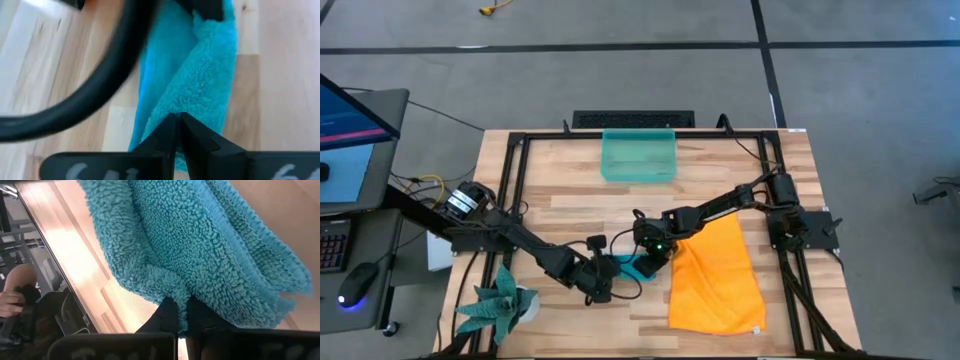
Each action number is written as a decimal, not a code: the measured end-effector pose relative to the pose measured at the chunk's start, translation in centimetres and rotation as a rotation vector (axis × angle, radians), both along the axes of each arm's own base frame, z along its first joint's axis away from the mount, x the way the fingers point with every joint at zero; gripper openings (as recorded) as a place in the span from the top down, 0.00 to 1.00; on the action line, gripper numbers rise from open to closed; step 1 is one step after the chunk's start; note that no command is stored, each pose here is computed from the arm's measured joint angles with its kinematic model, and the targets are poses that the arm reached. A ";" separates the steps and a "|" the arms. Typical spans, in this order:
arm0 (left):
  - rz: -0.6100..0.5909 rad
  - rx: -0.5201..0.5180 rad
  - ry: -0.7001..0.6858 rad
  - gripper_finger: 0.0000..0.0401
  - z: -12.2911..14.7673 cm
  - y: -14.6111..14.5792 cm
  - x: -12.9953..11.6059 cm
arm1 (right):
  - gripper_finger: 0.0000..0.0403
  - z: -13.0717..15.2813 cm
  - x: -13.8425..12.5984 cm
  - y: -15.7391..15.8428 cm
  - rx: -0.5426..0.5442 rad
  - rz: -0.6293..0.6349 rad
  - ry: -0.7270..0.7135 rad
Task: Roll microfiber towels into tight, uniform cylinder then place into a basket
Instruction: Roll the blue microfiber cloth
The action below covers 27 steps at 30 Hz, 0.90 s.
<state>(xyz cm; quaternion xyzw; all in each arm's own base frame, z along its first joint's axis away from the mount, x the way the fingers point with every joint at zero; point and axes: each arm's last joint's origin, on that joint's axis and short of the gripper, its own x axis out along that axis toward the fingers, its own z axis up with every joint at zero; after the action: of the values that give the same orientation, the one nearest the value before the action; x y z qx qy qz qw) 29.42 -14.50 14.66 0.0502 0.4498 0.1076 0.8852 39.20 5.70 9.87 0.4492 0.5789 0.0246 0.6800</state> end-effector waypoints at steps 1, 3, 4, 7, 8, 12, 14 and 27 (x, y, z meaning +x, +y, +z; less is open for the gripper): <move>0.006 -0.008 0.009 0.95 0.0 0.1 0.0 | 0.95 0.0 0.0 0.0 -0.001 0.002 -0.002; 0.004 -0.032 0.028 0.95 -0.2 0.2 -0.1 | 0.95 0.0 0.0 0.0 -0.001 0.005 -0.004; 0.001 -0.046 0.031 0.95 -0.3 0.3 -0.1 | 0.94 0.0 0.0 0.0 -0.001 0.005 -0.005; 0.009 -0.074 0.044 0.95 -0.8 0.4 -0.4 | 0.92 0.0 0.1 0.0 0.003 0.007 -0.013; 0.016 -0.078 0.044 0.95 -1.0 0.4 -0.6 | 0.92 0.0 0.1 0.0 0.004 0.008 -0.017; 0.026 -0.122 0.029 0.95 -2.0 0.6 -1.1 | 0.94 0.0 0.2 0.0 0.006 0.010 -0.029; 0.029 -0.139 0.024 0.95 -2.2 0.7 -1.2 | 0.94 0.0 0.2 0.1 0.004 0.025 -0.045; 0.082 -0.235 0.058 0.95 -2.4 0.4 -1.7 | 0.72 0.1 0.3 0.7 -0.039 0.067 -0.097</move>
<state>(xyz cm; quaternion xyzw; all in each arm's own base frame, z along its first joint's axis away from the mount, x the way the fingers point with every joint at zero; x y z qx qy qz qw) 27.74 -14.15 12.24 -0.0691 0.4864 0.0889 0.8665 39.53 6.38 9.97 0.4145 0.5603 0.0579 0.7148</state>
